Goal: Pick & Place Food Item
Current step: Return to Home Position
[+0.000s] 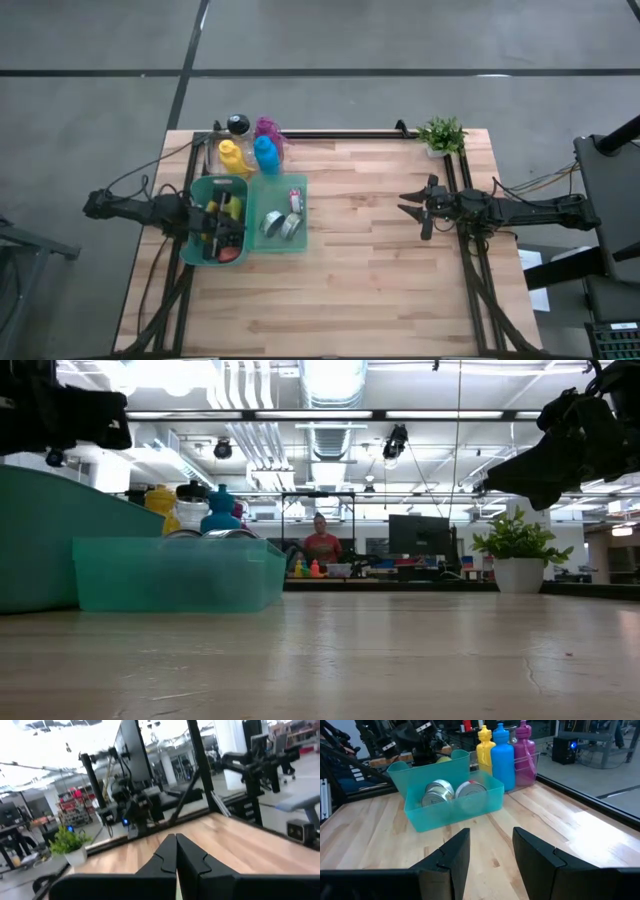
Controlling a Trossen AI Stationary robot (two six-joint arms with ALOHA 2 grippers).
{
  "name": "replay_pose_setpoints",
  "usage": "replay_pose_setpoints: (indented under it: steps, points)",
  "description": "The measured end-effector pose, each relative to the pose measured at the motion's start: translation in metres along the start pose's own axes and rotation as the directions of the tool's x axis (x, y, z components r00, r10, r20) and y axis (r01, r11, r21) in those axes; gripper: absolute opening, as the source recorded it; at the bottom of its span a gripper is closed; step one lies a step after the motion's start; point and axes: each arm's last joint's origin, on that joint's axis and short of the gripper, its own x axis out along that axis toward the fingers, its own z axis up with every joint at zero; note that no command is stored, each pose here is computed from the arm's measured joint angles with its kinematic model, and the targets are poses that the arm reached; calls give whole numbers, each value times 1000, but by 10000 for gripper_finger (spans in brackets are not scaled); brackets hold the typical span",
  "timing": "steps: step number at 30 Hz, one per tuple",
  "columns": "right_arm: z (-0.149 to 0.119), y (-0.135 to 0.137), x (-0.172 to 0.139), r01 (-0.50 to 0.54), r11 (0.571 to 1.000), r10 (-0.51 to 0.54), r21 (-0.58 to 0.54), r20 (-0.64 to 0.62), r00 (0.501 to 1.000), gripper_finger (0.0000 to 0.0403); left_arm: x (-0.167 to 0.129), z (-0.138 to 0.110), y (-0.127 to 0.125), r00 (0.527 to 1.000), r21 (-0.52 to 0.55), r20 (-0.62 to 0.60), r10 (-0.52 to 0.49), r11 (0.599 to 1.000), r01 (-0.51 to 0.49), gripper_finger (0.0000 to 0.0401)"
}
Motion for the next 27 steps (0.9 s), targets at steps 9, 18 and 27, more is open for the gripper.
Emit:
replay_pose_setpoints:
  steps: [9,18,27]
  points:
    - [0,0,0,0,1000,0,0,1,1000,147,-2,-7,-2,985,-352,-164,-55,936,-6,0]
    - [0,0,0,0,1000,0,1,1,1000,147,-1,-4,0,990,-216,-140,-2,976,-29,0]
    - [0,0,0,0,1000,0,1,1,1000,147,-2,-8,-1,983,124,-184,5,992,18,0]
